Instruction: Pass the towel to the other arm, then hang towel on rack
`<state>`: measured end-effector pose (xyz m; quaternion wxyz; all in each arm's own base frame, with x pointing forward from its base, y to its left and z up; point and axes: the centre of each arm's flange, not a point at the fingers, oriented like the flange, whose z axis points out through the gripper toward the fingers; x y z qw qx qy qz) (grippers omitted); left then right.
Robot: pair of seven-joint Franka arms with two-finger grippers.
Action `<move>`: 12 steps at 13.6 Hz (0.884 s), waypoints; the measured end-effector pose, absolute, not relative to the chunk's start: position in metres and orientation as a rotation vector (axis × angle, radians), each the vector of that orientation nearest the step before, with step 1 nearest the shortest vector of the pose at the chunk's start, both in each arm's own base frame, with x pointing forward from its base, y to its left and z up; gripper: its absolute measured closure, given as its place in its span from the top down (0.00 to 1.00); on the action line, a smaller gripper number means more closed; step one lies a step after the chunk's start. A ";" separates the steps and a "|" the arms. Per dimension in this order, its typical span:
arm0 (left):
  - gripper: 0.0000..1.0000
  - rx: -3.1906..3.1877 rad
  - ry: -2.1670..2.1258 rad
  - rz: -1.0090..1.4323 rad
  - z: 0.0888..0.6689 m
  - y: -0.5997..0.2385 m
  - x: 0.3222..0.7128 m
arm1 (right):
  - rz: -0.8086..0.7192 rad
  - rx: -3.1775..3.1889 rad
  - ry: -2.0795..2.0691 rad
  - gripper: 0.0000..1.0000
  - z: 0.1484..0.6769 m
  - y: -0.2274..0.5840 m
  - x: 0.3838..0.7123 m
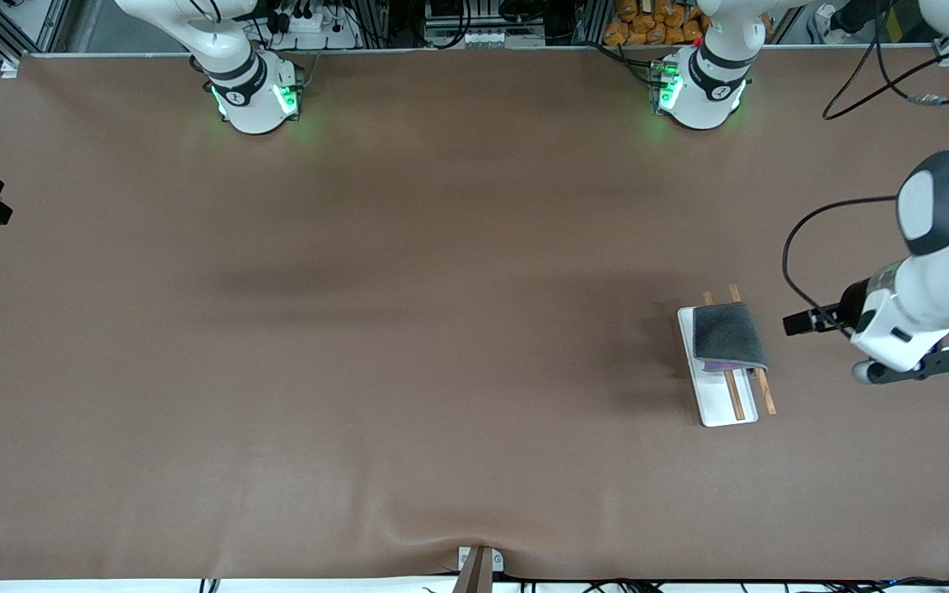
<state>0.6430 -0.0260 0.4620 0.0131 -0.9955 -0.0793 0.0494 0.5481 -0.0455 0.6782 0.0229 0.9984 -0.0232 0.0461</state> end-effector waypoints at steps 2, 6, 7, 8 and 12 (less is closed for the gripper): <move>1.00 -3.101 -0.233 0.118 0.504 -0.033 0.637 | 0.129 3.093 -0.102 1.00 0.677 -0.045 0.547; 1.00 -3.097 -0.211 0.011 0.573 -0.045 0.616 | 0.125 3.093 -0.116 1.00 0.677 -0.045 0.547; 1.00 -3.095 -0.204 0.004 0.581 -0.048 0.611 | 0.124 3.093 -0.116 1.00 0.677 -0.045 0.547; 1.00 -3.093 -0.201 0.006 0.585 -0.050 0.608 | 0.124 3.093 -0.116 1.00 0.677 -0.045 0.547; 1.00 -3.086 -0.188 -0.016 0.619 -0.056 0.598 | 0.124 3.093 -0.116 1.00 0.677 -0.045 0.547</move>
